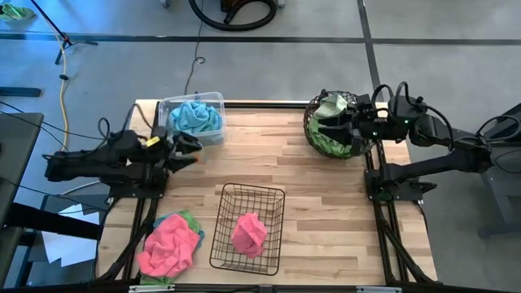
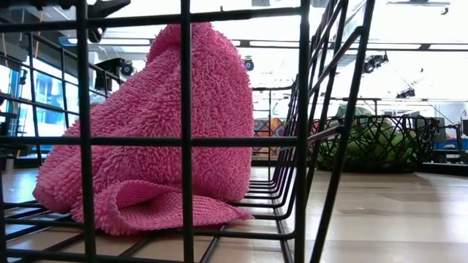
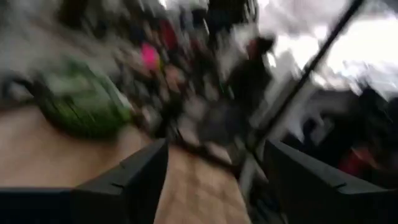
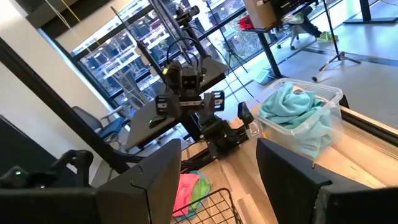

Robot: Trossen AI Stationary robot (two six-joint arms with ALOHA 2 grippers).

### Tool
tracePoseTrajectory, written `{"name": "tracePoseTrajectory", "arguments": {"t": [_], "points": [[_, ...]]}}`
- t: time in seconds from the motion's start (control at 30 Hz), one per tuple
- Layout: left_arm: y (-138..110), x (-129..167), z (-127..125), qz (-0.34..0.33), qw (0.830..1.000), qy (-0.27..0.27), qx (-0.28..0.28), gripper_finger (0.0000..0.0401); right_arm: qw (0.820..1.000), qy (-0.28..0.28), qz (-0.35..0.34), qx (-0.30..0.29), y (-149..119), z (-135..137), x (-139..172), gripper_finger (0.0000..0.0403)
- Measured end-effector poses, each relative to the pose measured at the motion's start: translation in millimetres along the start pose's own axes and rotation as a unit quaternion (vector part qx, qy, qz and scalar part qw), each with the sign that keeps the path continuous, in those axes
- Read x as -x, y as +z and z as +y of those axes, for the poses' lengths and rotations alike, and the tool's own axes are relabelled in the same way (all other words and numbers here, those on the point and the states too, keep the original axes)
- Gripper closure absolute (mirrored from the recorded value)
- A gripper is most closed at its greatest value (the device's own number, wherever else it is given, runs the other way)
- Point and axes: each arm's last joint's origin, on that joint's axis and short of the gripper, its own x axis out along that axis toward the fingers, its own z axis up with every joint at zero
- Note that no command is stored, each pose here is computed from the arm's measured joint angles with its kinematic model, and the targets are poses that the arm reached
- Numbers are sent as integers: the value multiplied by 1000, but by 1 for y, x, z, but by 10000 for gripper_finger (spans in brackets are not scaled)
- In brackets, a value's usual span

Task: Sort microfiber towel by color & place in baskets
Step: Put the pink microfiber towel into the black wire basket

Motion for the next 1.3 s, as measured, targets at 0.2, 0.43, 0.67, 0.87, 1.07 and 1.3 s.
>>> {"name": "tracePoseTrajectory", "arguments": {"t": [0.2, 0.43, 0.67, 0.87, 1.07, 1.3], "points": [[16, -10, -20, 161, 984, -43, 57, 113, 1000, 0, 0, 0, 0, 0, 0, 199], [20, -36, -59, 359, 928, -64, 74, 114, 1000, 18, 11, 9, -1, 1, 0, 199], [-39, -52, -98, 586, 810, -30, 13, 116, 997, 53, 42, 36, -4, 2, 1, 199], [-101, -45, -132, 682, 728, -26, -57, 116, 994, 41, 84, 60, -12, -2, 2, 199], [-148, -41, -142, 684, 715, 59, -131, 116, 990, 24, 119, 68, -18, -6, 3, 199], [-187, -39, -142, 720, 671, 109, -139, 117, 986, 10, 149, 78, -24, -9, 5, 199]]}}
